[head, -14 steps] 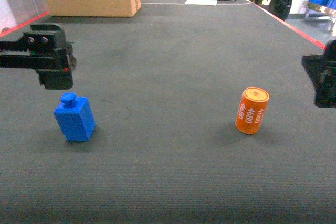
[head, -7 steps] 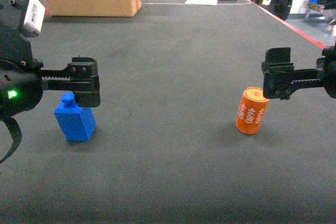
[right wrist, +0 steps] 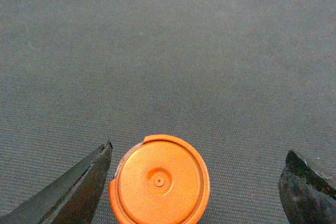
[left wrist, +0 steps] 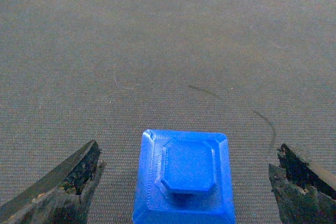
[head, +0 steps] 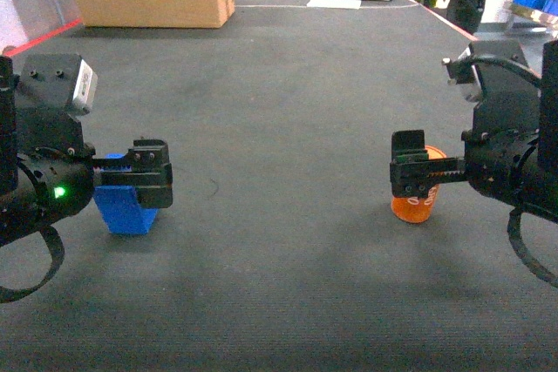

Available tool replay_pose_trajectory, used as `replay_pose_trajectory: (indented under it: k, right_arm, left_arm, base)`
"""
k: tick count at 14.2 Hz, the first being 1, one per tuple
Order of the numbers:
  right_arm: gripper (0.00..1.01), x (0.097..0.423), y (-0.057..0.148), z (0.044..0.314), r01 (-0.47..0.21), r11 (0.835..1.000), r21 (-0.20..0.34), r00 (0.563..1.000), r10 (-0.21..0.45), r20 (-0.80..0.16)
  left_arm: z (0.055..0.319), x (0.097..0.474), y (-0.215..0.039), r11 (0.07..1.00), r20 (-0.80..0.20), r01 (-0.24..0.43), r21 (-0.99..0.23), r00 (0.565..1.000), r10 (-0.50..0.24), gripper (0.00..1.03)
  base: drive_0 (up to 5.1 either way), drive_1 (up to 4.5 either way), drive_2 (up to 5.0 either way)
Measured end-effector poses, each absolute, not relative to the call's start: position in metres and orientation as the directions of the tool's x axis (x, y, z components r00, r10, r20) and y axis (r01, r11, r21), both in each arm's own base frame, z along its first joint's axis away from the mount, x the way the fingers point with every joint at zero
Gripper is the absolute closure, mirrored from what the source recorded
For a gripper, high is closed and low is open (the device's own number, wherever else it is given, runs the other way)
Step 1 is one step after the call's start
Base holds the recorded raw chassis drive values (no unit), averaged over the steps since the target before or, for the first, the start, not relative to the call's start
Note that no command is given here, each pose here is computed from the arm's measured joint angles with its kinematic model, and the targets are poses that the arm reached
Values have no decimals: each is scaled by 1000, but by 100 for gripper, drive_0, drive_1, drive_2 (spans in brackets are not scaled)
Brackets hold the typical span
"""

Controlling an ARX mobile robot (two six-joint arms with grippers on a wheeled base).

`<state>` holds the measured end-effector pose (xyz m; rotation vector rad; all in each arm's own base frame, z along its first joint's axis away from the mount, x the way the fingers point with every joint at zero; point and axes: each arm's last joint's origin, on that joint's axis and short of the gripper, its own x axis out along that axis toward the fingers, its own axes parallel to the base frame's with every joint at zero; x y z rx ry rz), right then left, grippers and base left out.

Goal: Sort blue parts and orange caps into right shelf containers

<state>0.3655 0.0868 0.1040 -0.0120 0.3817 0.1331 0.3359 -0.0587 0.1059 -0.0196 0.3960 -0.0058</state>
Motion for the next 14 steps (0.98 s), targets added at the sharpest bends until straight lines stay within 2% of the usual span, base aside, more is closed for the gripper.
replay_pose_trajectory:
  k: [3, 7, 10, 12, 13, 14]
  right_arm:
    - [3, 371, 89, 81, -116, 993, 33, 899, 119, -421]
    - [3, 378, 92, 74, -95, 995, 26, 900, 97, -426]
    - [37, 378, 92, 73, -90, 996, 13, 896, 86, -435]
    - [53, 377, 92, 73, -91, 996, 13, 897, 88, -434]
    - [56, 376, 92, 75, -97, 995, 16, 896, 94, -433]
    - [56, 369, 90, 82, -96, 995, 21, 911, 97, -401]
  left_arm:
    - [92, 339, -59, 1000, -422, 0, -29, 906, -13, 5]
    - [85, 343, -66, 999, -470, 23, -23, 882, -31, 5]
    - [83, 343, -67, 1000, -480, 24, -20, 877, -31, 38]
    - [83, 343, -67, 1000, -480, 21, -19, 877, -28, 54]
    - [84, 343, -67, 1000, -475, 18, -18, 880, -24, 59]
    - [89, 339, -65, 1000, -444, -9, -11, 896, 3, 59]
  base:
    - [0, 0, 0]
    - [0, 0, 0]
    - [0, 0, 0]
    - [0, 0, 0]
    - [0, 0, 0]
    - [0, 0, 0]
